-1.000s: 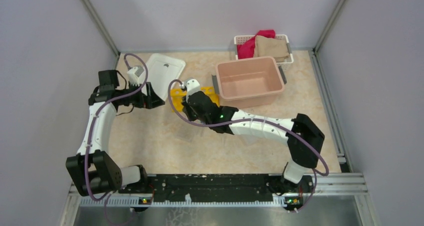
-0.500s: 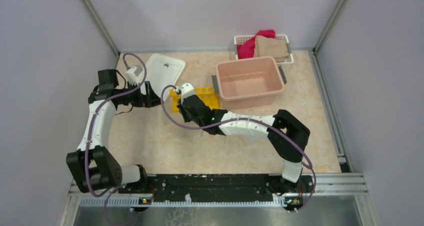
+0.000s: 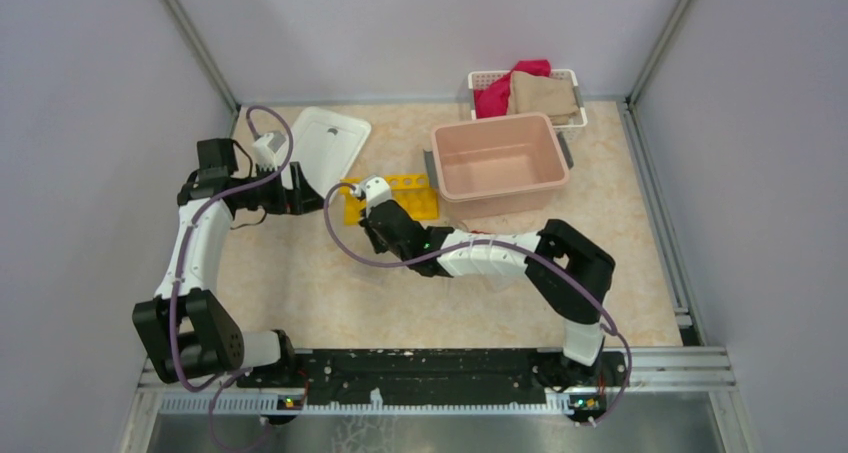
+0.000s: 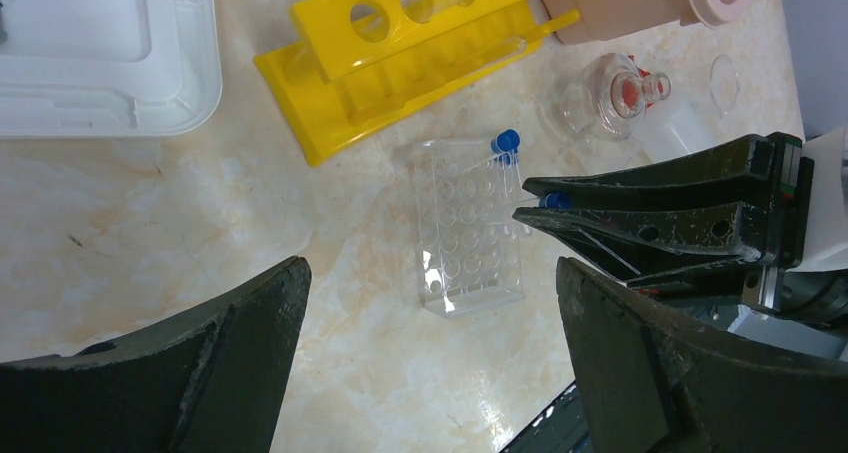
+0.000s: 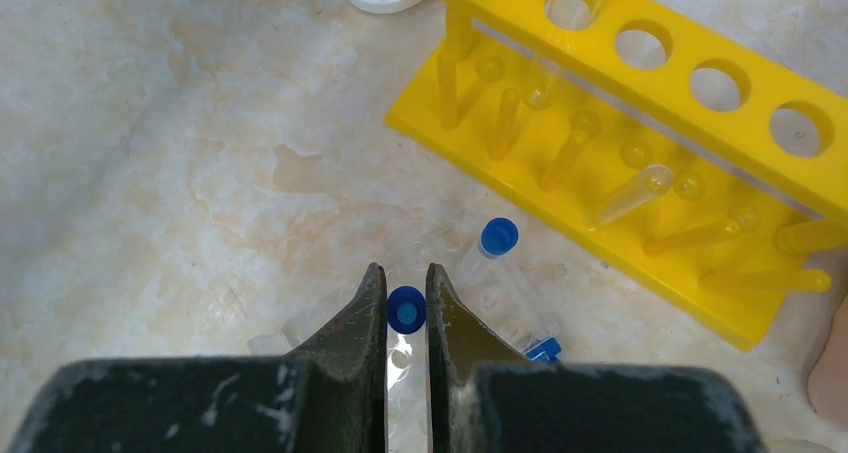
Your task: Organize the chemistry lab equipment
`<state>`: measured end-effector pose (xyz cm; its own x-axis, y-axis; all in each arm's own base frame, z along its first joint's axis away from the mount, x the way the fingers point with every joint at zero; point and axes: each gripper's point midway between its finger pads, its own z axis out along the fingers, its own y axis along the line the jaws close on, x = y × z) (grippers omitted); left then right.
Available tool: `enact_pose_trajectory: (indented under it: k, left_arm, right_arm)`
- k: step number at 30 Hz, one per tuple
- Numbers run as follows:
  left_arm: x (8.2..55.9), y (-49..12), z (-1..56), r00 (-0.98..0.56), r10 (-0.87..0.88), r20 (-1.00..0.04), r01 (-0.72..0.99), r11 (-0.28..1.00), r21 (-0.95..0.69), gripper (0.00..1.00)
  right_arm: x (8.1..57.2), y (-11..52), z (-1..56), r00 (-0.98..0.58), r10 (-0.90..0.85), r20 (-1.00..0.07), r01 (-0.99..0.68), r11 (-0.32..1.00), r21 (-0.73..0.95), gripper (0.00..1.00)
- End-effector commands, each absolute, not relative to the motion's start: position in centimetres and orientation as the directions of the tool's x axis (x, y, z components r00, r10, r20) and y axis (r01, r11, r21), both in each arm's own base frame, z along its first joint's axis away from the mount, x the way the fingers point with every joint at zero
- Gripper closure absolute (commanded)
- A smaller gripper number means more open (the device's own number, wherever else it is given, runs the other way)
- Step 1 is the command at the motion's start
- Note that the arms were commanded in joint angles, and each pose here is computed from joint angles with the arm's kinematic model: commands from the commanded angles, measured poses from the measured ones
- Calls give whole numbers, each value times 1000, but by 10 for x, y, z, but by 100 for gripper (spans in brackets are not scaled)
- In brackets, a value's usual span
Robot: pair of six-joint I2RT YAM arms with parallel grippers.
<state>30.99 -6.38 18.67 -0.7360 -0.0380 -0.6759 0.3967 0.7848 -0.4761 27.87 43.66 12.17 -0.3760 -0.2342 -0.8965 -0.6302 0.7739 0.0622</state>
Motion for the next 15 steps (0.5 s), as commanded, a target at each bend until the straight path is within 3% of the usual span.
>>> enact_pose_trajectory:
  k: [1, 15]
  left_arm:
    - [316, -64, 203, -704, -47, -709, 421, 776, -469, 1]
    - [316, -62, 204, -701, -46, -712, 420, 780, -463, 1]
  right_arm:
    - [282, 443, 130, -343, -193, -919, -624, 778, 69, 100]
    - [284, 447, 121, -334, -206, -920, -631, 774, 56, 100]
